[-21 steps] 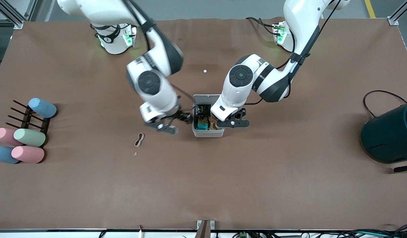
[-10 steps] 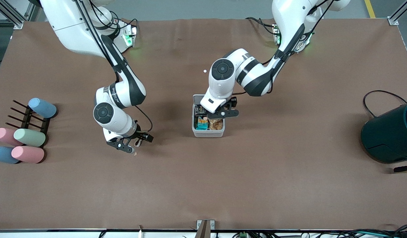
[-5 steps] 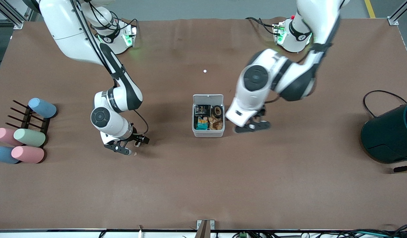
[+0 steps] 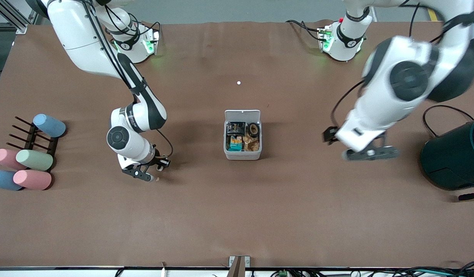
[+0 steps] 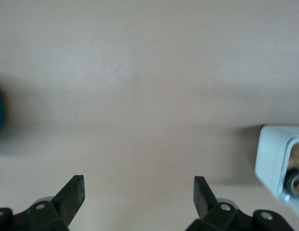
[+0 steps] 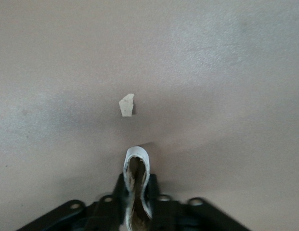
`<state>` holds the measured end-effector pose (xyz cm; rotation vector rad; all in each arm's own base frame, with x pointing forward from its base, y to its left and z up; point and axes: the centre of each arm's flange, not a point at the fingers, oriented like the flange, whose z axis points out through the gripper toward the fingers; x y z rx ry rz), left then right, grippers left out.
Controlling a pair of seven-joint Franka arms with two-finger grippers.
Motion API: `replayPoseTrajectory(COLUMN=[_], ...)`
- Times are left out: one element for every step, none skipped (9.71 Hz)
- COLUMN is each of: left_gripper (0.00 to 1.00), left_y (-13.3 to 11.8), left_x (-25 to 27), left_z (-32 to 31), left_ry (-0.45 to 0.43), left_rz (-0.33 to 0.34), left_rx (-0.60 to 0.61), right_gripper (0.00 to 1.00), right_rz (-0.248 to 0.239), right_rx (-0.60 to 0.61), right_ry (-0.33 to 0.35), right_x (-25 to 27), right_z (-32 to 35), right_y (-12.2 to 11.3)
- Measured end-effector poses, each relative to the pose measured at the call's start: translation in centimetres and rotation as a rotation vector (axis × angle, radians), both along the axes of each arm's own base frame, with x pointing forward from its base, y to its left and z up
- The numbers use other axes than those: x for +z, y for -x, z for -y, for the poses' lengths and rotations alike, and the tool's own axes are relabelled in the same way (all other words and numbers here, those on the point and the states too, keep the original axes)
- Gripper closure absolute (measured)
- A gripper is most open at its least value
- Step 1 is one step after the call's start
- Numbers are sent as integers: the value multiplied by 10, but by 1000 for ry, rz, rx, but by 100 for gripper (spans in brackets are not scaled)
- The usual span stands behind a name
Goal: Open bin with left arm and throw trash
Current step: 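Carry the white rubber band into the bin and open the right gripper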
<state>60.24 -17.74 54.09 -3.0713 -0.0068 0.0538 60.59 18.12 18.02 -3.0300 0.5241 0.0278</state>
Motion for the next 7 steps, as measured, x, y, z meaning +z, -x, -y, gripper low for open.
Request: replayPoseTrajectory(left_gripper=[0, 0, 0, 0, 0, 0, 0], left_y=[13, 26, 38, 48, 53, 52, 51], left_x=[32, 59, 77, 84, 87, 88, 89], left_z=[-24, -48, -75, -98, -113, -120, -123], left_ry=[-13, -26, -29, -30, -28, -25, -24], left_rz=[17, 39, 51, 52, 52, 57, 65], left_rx=[-12, -33, -62, -81, -91, -93, -89], right_gripper=[94, 94, 94, 94, 94, 94, 94], right_rz=[14, 33, 58, 84, 92, 83, 71], right_rx=[1, 3, 2, -22, -62, -103, -140], right_ry=[-5, -14, -30, -54, -76, -93, -109], right_x=[3, 11, 23, 39, 60, 85, 116], right_z=[-2, -7, -19, -40, -74, -117, -165], right_y=[-4, -9, -16, -21, -22, -16, -6])
